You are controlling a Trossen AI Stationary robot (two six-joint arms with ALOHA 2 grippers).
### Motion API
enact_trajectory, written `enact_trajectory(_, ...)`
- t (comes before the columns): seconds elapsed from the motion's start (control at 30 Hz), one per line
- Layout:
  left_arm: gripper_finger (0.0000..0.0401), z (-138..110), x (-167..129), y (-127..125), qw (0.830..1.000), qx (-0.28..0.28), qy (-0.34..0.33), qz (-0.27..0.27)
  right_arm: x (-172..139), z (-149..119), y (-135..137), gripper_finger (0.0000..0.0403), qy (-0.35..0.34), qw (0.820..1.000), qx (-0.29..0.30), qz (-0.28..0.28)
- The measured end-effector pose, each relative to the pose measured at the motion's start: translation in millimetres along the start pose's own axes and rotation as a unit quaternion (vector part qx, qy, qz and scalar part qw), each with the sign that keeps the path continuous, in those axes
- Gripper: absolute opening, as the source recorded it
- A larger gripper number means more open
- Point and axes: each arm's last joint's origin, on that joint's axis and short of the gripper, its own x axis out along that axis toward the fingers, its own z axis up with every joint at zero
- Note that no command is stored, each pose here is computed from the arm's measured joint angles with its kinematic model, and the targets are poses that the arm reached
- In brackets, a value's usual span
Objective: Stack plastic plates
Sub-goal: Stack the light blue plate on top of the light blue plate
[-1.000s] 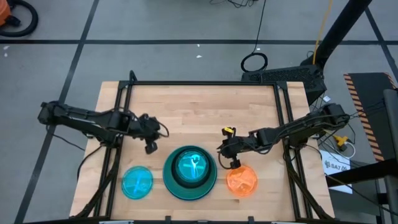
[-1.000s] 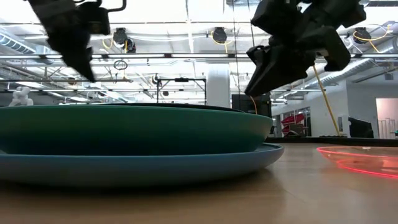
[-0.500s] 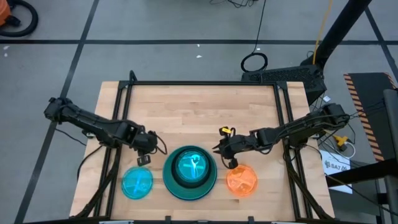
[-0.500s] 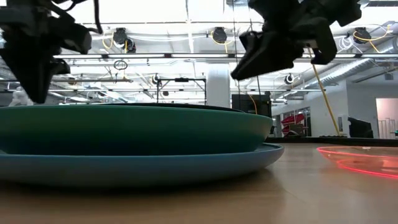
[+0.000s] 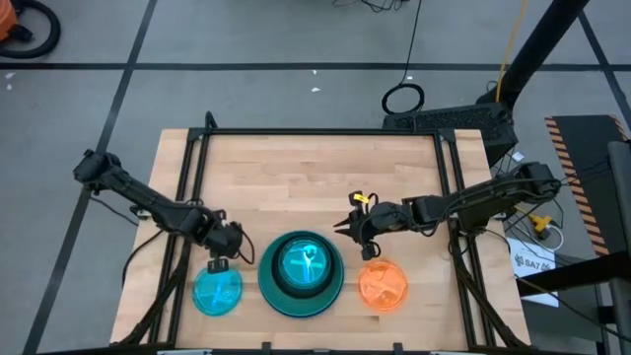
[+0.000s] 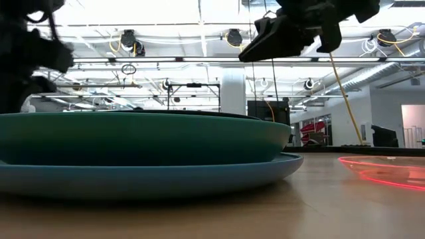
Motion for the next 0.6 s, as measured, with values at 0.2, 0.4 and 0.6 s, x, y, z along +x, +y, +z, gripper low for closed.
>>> enact_trajectory(0.2, 0.0074, -7.4, 5.3, -1.0, 1.0, -0.023, 0.01, 0.012, 0.5, -0.3, 0.1, 0.0054, 0.001, 1.0, 0.0, 0.0)
enact_trajectory(0.4, 0.0074, -11.2, 5.1, -4.3, 1.0, -0.019, 0.018, 0.01, 1.3, -1.5, -5.7, 0.0054, 0.0, 1.0, 0.007, -0.011)
enact_trajectory(0.6, 0.0074, -14.6, 5.1, -7.8, 1.0, -0.013, 0.021, 0.01, 1.9, -3.6, -10.2, 0.0054, 0.003, 1.0, 0.019, -0.017)
